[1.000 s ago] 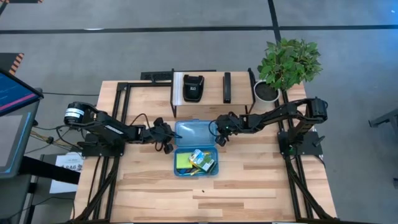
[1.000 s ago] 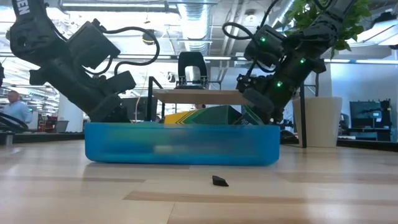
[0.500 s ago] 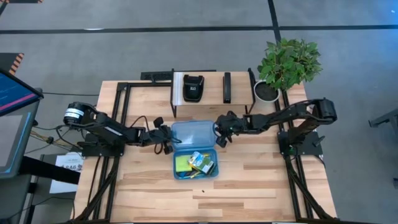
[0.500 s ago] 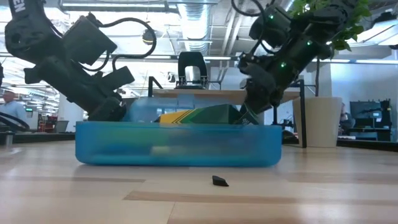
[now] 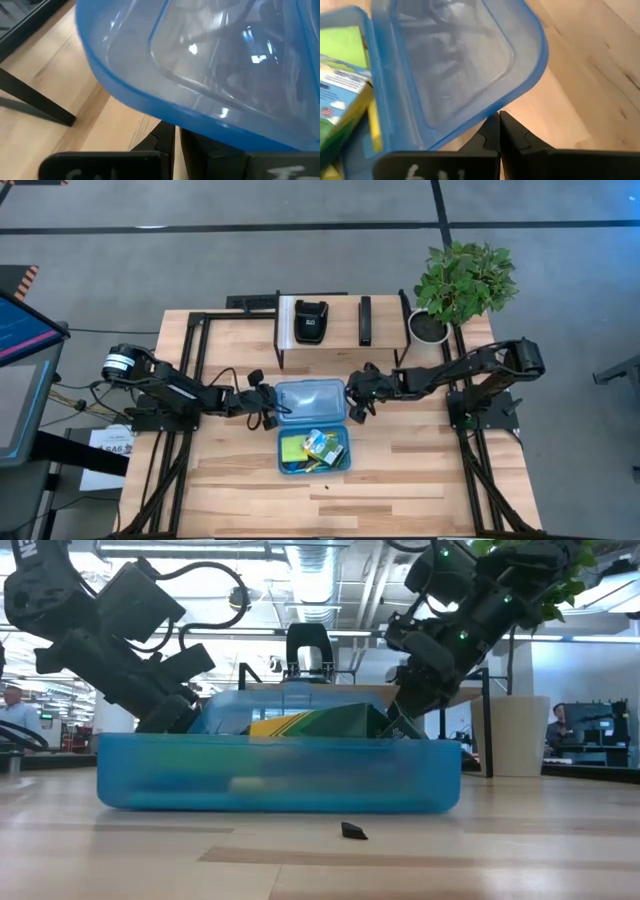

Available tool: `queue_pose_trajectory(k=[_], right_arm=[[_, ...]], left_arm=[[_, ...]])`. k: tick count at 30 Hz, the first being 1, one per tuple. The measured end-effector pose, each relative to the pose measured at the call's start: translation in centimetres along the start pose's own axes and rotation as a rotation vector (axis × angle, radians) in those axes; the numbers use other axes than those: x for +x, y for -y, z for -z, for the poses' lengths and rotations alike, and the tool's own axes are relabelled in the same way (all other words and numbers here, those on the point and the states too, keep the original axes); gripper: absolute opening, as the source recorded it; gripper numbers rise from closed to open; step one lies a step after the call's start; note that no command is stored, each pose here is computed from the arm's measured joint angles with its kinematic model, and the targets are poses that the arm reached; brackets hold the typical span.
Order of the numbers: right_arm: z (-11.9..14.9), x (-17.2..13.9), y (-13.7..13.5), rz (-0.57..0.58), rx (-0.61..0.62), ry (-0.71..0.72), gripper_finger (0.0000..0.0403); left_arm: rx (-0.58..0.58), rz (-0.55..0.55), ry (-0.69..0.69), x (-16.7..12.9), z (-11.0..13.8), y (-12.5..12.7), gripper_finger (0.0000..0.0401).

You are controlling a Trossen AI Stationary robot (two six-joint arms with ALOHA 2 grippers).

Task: Pack school essentials
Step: Close the supply box

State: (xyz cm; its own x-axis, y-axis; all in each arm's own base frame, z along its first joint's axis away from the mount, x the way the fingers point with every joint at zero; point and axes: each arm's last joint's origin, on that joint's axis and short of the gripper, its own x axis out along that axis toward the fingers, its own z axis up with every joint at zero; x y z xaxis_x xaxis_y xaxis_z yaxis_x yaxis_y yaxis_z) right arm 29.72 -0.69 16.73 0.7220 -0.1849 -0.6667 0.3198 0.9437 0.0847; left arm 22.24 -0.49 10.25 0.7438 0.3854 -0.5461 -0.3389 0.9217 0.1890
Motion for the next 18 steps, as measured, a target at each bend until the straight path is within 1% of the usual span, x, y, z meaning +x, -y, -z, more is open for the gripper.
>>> queue_pose_trajectory(k=[3,7,12,18], right_arm=[[-0.2,-0.2,0.0,-0.003,0.002,0.013,0.0014],[-0.8,-0.9,0.0,-0.016,0.008,0.060,0.0015],[-1.7,-1.6,-0.2,-0.042,0.004,0.130,0.0012],[-2.0,-2.0,-0.5,-0.075,-0.014,0.152,0.0012]], left_arm=[[0.011,-0.003,0.006,-0.1,-0.1,0.0,0.0016],[0.025,-0.040,0.041,-0.6,-0.7,-0.3,0.0016],[0.032,-0.056,0.151,-2.0,-2.6,-0.9,0.0016],[0.037,-0.030,0.239,-3.7,-4.1,-1.4,0.0016]])
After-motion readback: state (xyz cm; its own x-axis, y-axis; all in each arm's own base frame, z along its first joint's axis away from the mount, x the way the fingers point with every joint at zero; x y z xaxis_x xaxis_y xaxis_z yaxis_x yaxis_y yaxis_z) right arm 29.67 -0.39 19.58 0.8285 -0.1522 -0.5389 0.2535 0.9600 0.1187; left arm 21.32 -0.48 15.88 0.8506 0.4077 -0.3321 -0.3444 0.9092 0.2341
